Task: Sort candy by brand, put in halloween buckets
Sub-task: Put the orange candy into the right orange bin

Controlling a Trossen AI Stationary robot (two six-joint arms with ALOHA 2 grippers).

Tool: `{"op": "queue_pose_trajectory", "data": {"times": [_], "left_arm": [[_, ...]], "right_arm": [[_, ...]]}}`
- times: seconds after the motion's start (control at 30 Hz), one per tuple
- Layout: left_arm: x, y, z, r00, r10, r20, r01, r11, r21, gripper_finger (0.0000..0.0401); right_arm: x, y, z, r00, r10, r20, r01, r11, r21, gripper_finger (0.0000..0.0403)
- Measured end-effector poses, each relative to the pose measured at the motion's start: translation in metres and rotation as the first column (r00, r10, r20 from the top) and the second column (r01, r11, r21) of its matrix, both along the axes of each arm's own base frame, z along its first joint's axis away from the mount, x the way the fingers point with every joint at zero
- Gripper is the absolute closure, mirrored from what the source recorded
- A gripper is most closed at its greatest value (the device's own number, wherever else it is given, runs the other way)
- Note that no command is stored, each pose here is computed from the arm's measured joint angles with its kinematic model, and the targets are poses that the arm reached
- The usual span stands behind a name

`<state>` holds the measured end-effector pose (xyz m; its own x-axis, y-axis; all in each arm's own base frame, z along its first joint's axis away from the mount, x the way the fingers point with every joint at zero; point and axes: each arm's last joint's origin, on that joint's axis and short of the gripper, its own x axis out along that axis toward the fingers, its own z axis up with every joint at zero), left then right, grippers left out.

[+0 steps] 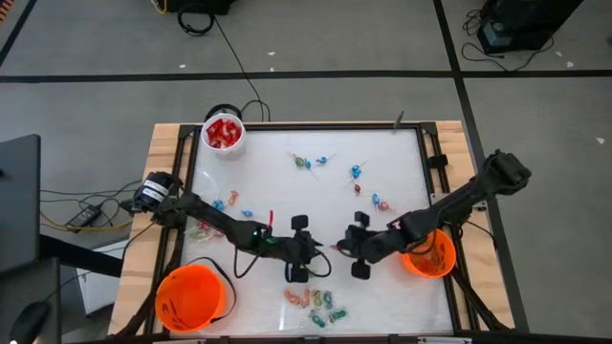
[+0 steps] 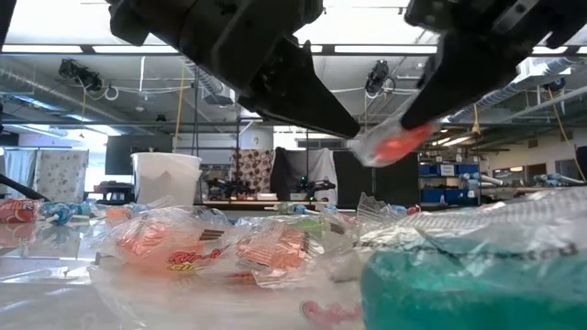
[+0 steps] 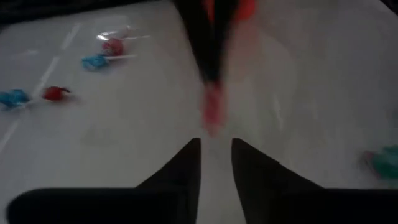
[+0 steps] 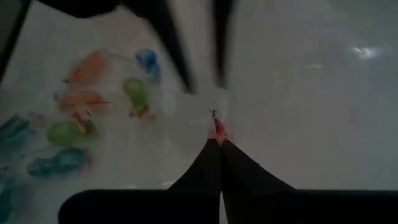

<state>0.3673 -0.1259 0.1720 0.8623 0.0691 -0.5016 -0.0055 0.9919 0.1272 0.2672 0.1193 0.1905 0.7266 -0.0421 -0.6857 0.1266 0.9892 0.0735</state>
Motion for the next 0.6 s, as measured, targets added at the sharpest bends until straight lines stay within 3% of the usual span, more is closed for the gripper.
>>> {"op": "queue_pose_trajectory", "data": {"times": [0.13,0.3,0.43,0.6], "left_arm": [[-0.001,-0.003,-0.001,0.999,-0.038,-0.019,0.038,0.998,-0.043,0.0273],[-0.002,-0.003,-0.002,0.999,-0.038,-0.031,0.036,0.998,-0.051,0.0266],[-0.002,-0.003,-0.002,0.999,-0.044,-0.028,0.042,0.998,-0.045,0.0266],[-0.002,-0.002,-0.002,0.997,-0.069,-0.038,0.069,0.998,0.0,0.0266]], "right_arm": [[-0.021,-0.008,0.023,0.998,-0.067,-0.004,0.067,0.998,0.019,0.0396],[-0.054,-0.017,0.054,0.995,-0.099,0.009,0.098,0.991,0.095,0.0396],[-0.087,-0.026,0.074,0.995,-0.093,-0.036,0.098,0.968,0.229,0.0396],[-0.128,-0.033,0.087,0.981,0.001,-0.193,0.087,0.89,0.447,0.0396]]}}
